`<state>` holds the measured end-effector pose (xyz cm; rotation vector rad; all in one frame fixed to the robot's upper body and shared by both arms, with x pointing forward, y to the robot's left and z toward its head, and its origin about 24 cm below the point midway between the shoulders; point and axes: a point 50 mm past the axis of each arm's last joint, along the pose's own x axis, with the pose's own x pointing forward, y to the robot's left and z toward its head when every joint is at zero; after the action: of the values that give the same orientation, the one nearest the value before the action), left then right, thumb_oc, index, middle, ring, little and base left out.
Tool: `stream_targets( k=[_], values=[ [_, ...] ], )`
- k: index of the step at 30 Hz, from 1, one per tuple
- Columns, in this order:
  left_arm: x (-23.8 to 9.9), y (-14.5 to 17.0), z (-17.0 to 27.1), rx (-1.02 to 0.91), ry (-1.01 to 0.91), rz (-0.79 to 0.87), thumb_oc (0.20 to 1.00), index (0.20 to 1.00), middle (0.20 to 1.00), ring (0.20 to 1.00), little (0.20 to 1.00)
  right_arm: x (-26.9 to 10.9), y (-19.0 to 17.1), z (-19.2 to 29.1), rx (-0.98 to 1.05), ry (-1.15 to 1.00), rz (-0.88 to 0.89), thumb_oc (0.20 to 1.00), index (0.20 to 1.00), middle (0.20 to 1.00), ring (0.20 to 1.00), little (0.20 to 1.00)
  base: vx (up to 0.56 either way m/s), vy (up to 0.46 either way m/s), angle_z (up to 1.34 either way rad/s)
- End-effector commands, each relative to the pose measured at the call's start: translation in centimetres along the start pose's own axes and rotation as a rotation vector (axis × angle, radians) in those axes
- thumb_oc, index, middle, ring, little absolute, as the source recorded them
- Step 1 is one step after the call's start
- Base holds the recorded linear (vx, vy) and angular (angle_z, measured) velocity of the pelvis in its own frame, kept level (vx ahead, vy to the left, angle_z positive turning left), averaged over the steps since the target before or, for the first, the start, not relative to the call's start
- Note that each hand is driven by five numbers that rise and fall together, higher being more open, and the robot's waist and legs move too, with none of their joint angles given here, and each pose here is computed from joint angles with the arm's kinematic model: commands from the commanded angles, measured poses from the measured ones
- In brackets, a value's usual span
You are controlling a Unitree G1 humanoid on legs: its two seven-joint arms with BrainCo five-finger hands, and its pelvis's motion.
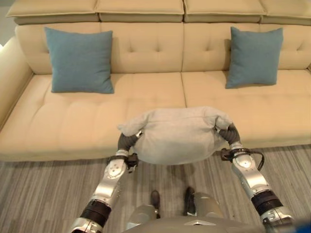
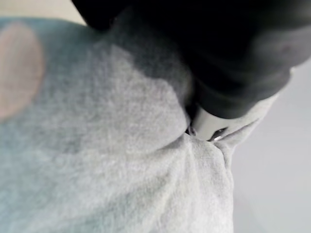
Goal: Pick up all the scattered cushions and arrange them neatly on the sofa.
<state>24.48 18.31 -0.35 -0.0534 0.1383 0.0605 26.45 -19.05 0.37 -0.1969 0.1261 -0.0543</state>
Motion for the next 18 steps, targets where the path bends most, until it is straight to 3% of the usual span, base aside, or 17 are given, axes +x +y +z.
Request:
stream_targets(
  k=[1,9,18],
  values=[
    [0.6,-1.2,4.9,-0.013,-0.244,-0.095,0.2,0.2,0.2,0.2,0.2,1.0,-0.9,4.0,0.045,-0.198,-0.038,0.2,0.2,0.2,0.2,0.2,0.19,-0.036,0.55],
    [0.6,-2.8,4.4,-0.053,-0.229,-0.144,0.2,0.2,0.2,0.2,0.2,-0.2,-2.8,2.1,0.03,-0.137,-0.074,0.2,0.2,0.2,0.2,0.2,0.19,-0.085,0.57],
    [0.5,-2.9,4.5,-0.042,-0.221,-0.154,0.2,0.2,0.2,0.2,0.2,-0.1,-3.4,2.1,0.008,-0.125,-0.1,0.2,0.2,0.2,0.2,0.2,0.12,0.057,0.0]
  ],
)
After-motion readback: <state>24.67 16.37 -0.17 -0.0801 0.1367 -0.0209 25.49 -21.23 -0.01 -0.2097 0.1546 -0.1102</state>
